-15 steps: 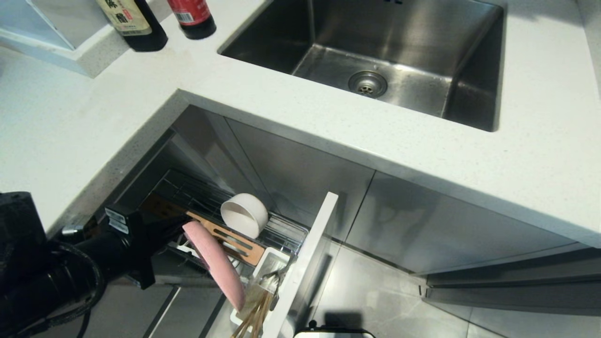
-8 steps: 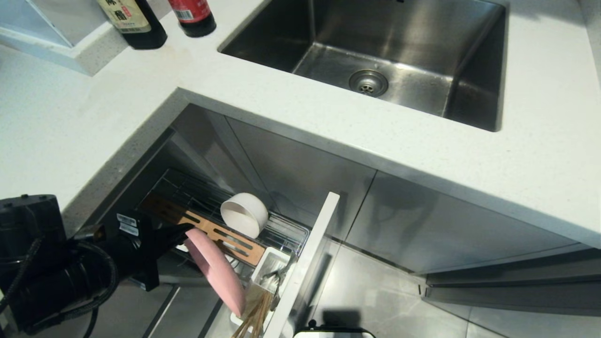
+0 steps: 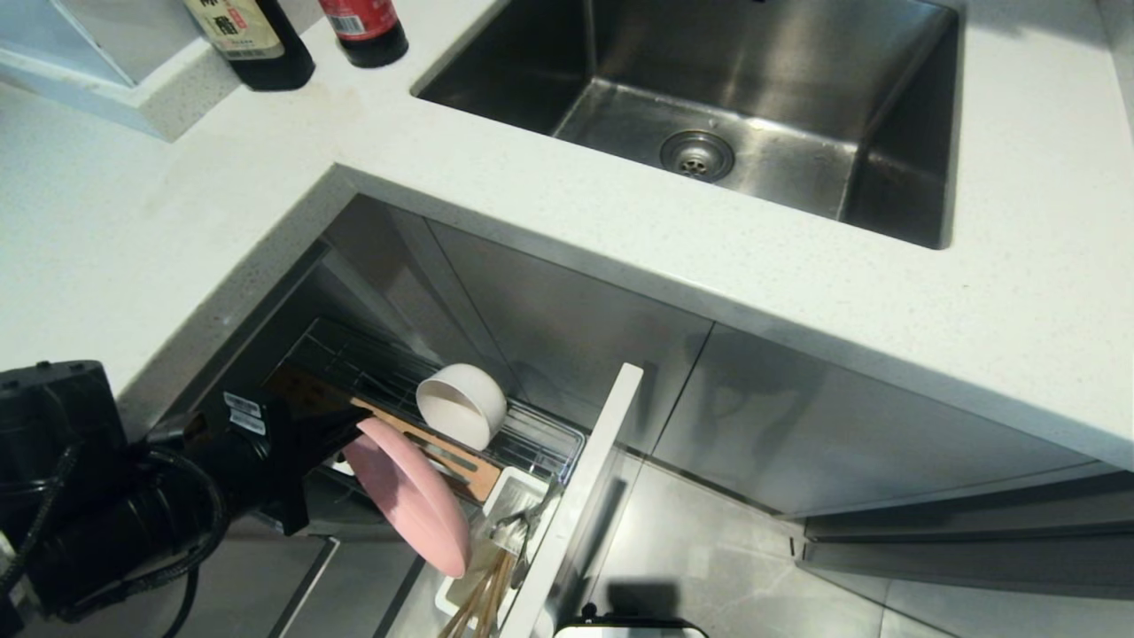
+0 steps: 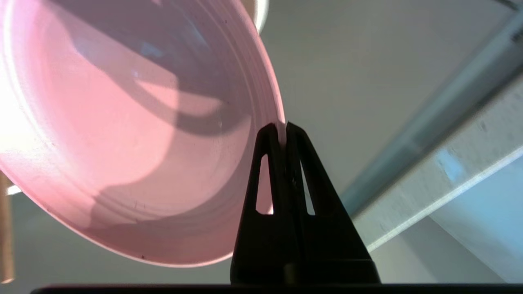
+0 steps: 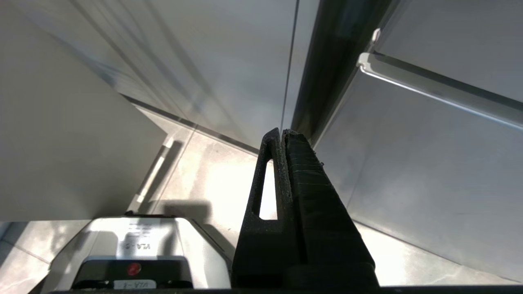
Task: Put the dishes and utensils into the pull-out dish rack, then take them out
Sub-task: Pick up the plate and place it in the cupboard
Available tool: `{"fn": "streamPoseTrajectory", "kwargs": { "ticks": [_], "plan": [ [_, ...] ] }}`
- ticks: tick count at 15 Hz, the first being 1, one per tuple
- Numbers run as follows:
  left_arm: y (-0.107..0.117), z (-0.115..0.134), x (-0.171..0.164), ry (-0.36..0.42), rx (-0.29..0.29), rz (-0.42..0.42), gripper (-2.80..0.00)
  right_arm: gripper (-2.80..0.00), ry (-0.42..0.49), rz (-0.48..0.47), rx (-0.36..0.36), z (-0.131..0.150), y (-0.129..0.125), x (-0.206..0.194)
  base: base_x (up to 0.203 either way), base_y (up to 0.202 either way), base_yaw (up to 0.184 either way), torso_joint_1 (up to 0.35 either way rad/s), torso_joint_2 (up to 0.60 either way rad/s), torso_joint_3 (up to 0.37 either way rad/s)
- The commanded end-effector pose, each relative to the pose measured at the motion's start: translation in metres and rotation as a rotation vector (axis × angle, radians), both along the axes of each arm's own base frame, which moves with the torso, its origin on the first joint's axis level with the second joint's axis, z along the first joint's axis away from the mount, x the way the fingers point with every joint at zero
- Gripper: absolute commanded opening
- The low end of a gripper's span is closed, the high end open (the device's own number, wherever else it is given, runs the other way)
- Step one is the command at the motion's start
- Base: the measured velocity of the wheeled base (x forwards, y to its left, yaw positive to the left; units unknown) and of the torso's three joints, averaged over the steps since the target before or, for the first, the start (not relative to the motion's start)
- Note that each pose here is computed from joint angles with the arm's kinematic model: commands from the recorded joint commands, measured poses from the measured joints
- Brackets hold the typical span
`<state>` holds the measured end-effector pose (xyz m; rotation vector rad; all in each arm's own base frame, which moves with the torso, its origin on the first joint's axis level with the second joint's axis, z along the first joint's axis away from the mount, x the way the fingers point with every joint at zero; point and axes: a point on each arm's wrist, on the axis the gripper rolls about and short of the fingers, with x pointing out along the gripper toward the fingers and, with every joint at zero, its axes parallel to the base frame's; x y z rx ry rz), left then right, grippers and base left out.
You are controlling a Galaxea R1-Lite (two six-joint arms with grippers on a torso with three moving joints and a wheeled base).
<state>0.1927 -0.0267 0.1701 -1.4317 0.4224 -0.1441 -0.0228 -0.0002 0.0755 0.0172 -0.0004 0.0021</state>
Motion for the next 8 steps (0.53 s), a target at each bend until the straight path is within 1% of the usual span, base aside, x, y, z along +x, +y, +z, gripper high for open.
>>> {"fn": "streamPoseTrajectory", "kwargs": {
  "ticks": [1, 2, 4, 8],
  "plan": [
    [-0.001, 0.011, -0.002, -0.088, 0.004, -0.011, -2.80, -2.80, 0.001, 0.001, 0.000, 0.000, 0.000, 0.000, 0.000, 0.000, 0.000, 0.000, 0.00, 0.000],
    [-0.005, 0.012, -0.003, -0.107, 0.030, -0.039, -2.80, -2.80, 0.002, 0.001, 0.000, 0.000, 0.000, 0.000, 0.000, 0.000, 0.000, 0.000, 0.00, 0.000],
    [-0.007, 0.016, -0.006, -0.138, 0.062, -0.062, -2.80, -2.80, 0.002, 0.001, 0.000, 0.000, 0.000, 0.000, 0.000, 0.000, 0.000, 0.000, 0.00, 0.000],
    [-0.011, 0.025, -0.016, -0.197, 0.077, -0.090, -2.80, -2.80, 0.002, 0.001, 0.000, 0.000, 0.000, 0.000, 0.000, 0.000, 0.000, 0.000, 0.00, 0.000]
  ]
}}
